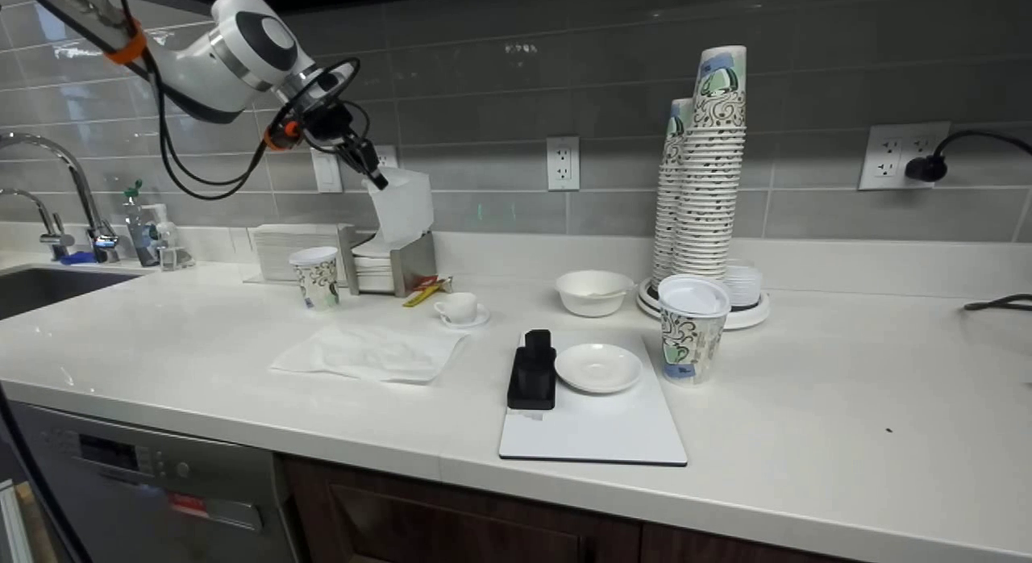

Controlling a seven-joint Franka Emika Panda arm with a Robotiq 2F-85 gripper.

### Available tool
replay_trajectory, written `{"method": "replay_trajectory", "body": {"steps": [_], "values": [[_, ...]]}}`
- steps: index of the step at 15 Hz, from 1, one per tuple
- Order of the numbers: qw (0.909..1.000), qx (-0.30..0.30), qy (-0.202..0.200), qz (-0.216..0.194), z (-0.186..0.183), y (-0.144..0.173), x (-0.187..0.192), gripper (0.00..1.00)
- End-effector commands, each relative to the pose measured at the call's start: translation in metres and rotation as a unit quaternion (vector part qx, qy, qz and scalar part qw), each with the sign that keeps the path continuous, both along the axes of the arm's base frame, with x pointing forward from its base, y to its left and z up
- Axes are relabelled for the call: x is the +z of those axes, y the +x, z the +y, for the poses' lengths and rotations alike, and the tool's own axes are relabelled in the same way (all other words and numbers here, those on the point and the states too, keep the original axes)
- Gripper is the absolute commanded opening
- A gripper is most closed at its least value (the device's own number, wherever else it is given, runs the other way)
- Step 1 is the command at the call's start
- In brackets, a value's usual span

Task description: Transfer one serviette to the counter

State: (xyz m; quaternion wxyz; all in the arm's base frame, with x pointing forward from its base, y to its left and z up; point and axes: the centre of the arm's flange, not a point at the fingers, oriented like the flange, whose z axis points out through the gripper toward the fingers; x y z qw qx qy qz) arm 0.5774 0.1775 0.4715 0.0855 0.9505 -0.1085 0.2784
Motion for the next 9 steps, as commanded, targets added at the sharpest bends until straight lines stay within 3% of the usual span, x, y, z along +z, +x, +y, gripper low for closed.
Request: {"method": "replay_trajectory", "body": {"steps": [1,4,9], "values": [[0.9966,-0.078,-0.013,-0.021,-0.035,-0.042,0.014,0.0],[0.9858,-0.16,-0.03,-0.04,-0.074,-0.065,0.02,0.0],[0.9652,-0.257,-0.028,-0.038,-0.127,-0.096,0.015,0.0]]}}
